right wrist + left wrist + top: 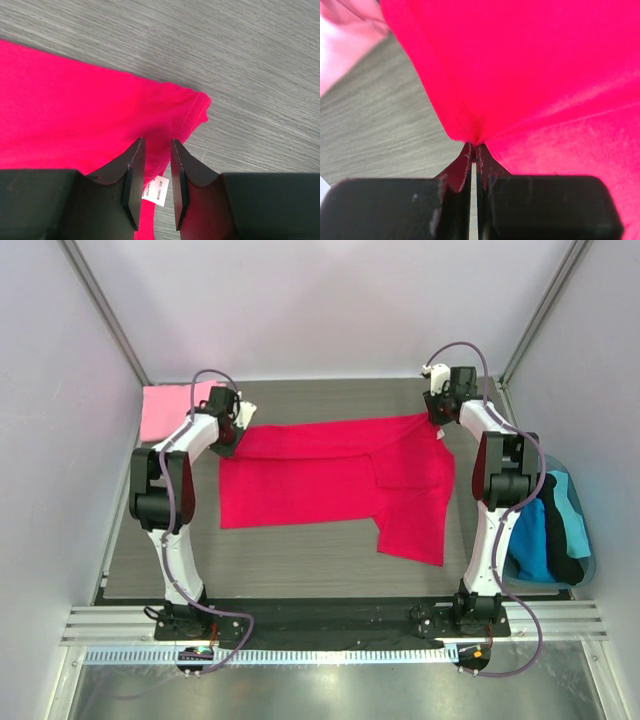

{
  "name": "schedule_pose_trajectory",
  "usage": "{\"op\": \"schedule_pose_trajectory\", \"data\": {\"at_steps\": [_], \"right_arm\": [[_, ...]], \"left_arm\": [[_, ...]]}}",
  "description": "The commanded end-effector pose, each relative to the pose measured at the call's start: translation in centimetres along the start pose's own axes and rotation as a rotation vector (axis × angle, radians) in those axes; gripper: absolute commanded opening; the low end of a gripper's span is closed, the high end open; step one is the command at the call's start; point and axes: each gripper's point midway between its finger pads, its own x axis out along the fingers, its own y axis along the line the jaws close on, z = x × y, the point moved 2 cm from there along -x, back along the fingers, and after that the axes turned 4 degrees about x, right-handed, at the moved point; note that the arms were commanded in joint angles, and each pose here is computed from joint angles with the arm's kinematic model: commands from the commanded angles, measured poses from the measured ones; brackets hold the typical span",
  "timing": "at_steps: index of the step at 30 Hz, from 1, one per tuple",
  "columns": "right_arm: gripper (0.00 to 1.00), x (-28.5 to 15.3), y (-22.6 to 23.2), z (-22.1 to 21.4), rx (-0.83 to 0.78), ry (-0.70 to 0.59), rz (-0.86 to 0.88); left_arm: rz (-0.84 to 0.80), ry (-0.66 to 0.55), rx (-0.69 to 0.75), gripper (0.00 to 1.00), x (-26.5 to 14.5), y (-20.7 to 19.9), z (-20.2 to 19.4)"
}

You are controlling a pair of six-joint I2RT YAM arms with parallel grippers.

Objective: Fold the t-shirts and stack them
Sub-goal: Fold the tshirt

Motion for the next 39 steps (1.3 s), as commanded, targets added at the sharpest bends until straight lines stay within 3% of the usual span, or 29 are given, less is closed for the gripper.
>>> {"op": "schedule_pose_trajectory", "data": {"at_steps": [1,5,6,7,8,14,16,17,20,25,28,34,39], "right_arm": [[0.32,-0.3,-0.2,1.5,-0.018,-0.043,-0.007],[0.32,-0.5,-0.2,1.5,-0.025,-0.042,-0.010],[0.32,-0.6,-0.2,1.5,-0.027,-0.042,-0.010],[0.32,-0.7,-0.2,1.5,-0.026,-0.044,-0.011],[0.32,-0.8,-0.2,1.6,-0.027,-0.045,-0.011],[0.32,-5.3,0.6,3.4,-0.073,-0.114,0.027],[0.33,-8.7,1.7,4.4,-0.115,-0.168,0.078],[0.33,-9.1,2.7,2.6,-0.134,-0.138,0.112],[0.34,-13.0,5.4,0.6,-0.224,-0.129,0.218],[0.35,-17.7,10.6,-8.9,-0.441,0.037,0.405],[0.32,-20.4,12.1,-13.6,-0.638,0.074,0.445],[0.31,-25.8,15.4,-21.8,-1.008,0.093,0.637],[0.31,-28.7,17.4,-25.3,-1.135,0.077,0.746]], "left_arm": [[0.031,-0.016,0.016,0.00,-1.9,0.9,-0.2],[0.009,-0.003,0.017,0.01,-2.2,0.3,-0.9],[0.000,-0.002,0.016,0.05,-2.3,0.2,-1.0],[-0.005,-0.005,0.011,0.24,-2.5,0.1,-1.0],[-0.005,-0.008,0.005,0.32,-2.7,0.0,-1.0],[0.038,-0.089,-0.028,0.47,-6.8,1.6,1.4],[0.059,-0.103,-0.046,0.60,-7.8,2.1,1.9],[0.044,-0.110,-0.050,0.63,-8.2,1.9,2.0],[-0.009,-0.095,-0.047,0.64,-8.5,1.0,1.5],[-0.095,-0.092,-0.081,0.64,-8.2,-1.1,0.4],[-0.107,-0.097,-0.112,0.66,-8.4,-1.7,-0.1],[-0.071,-0.109,-0.107,0.66,-9.0,-1.4,-0.7],[-0.045,-0.109,-0.100,0.67,-9.3,-0.7,-1.0]]}}
